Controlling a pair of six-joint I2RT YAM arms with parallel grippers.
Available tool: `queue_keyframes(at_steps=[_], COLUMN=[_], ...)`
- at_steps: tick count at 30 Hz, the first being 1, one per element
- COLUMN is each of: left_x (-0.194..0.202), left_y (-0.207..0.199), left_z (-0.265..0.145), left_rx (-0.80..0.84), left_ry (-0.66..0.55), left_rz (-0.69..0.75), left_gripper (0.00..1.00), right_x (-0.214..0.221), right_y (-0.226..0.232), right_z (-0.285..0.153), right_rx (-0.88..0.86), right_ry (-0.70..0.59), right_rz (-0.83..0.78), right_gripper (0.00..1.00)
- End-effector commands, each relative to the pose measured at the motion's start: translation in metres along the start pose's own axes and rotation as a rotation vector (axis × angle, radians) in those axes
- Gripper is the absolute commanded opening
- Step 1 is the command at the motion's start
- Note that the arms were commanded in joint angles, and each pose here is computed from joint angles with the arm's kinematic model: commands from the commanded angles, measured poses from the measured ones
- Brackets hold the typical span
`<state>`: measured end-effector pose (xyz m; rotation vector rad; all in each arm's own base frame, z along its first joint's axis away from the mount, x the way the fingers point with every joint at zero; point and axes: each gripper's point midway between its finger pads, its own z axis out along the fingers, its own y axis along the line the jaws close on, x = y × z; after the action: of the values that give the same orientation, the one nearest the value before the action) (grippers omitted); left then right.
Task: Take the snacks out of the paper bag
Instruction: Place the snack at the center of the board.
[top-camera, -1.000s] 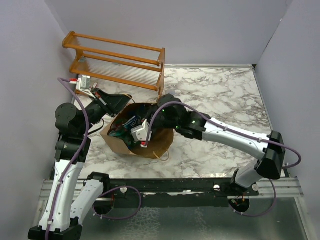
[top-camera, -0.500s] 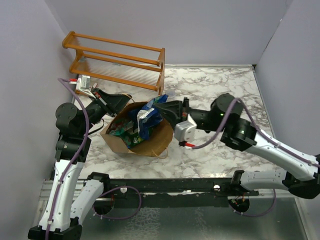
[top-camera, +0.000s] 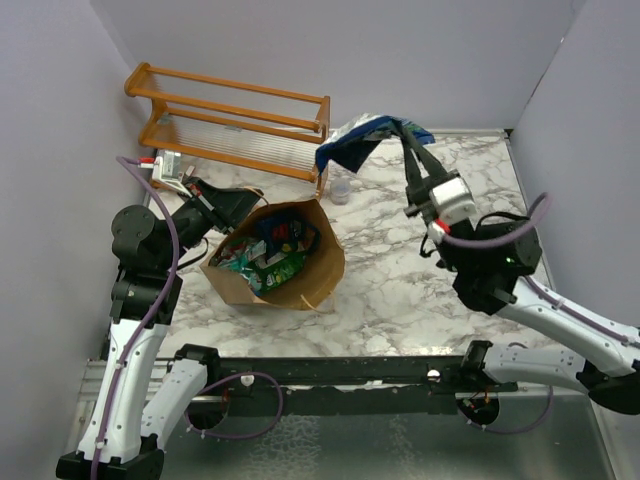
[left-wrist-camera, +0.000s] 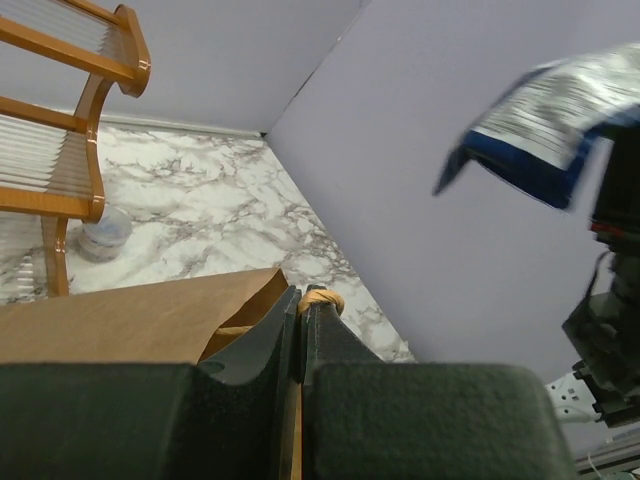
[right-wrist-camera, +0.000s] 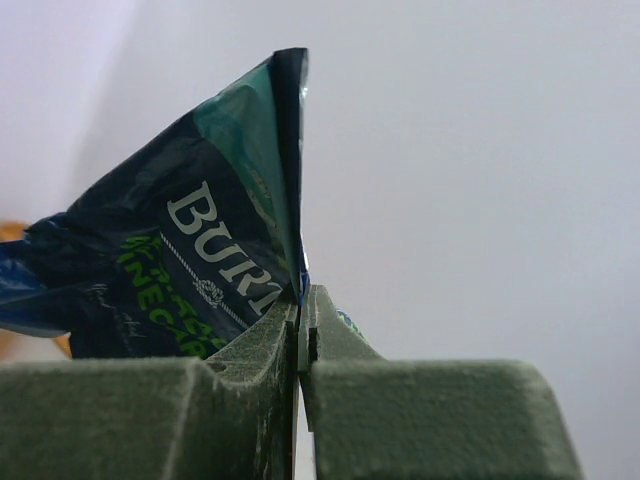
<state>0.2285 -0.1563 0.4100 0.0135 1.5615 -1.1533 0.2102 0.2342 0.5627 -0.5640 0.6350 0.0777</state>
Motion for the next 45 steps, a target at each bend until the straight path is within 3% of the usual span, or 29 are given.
queue_keyframes(at_steps=[1,5,10,13,23,31,35,41,45], left_x=[-0.015,-0.015,-0.016,-0.017,-0.015,-0.017,-0.017,-0.009,-0.002], left_y=[-0.018,-0.018,-0.02,-0.022,-0.022,-0.03,-0.038,-0.047,-0.05], left_z=[-0.004,-0.004,-0.005,-0.005,-0.006,-0.006,-0.008,-0.015,-0.02], left_rx=[0.039,0.036,0.041,0.042,0.047,0.083,0.127,0.197,0.229], left_ry=[-0.042,-0.044,-0.047,-0.043,-0.046,-0.045,-0.043,-0.04,-0.037], left_rz=[0.04,0.04,0.035,0.038,0.026,0.017,0.051,0.069,0.082], left_gripper=[0.0,0.0,0.0,0.0,0.0,0.0,0.0,0.0,0.0], right_x=[0.078,0.171,0.281,0.333,0.454,0.532,0.545,0.53,0.508], right_y=[-0.057,-0.065,-0.04,-0.027,0.001,0.006,-0.005,-0.016,-0.039], right_z=[-0.019,-0.031,-0.063,-0.082,-0.124,-0.194,-0.229,-0.237,-0.231], right_rx=[0.329,0.345,0.342,0.329,0.287,0.337,0.401,0.374,0.405], right_ry=[0.253,0.46,0.749,0.855,1.069,1.285,1.318,1.342,1.352], right_rz=[0.063,0.14,0.206,0.358,0.913,1.27,1.407,1.336,1.204], right_gripper=[0.01,0.01,0.01,0.01,0.01,0.03,0.23,0.69,0.77])
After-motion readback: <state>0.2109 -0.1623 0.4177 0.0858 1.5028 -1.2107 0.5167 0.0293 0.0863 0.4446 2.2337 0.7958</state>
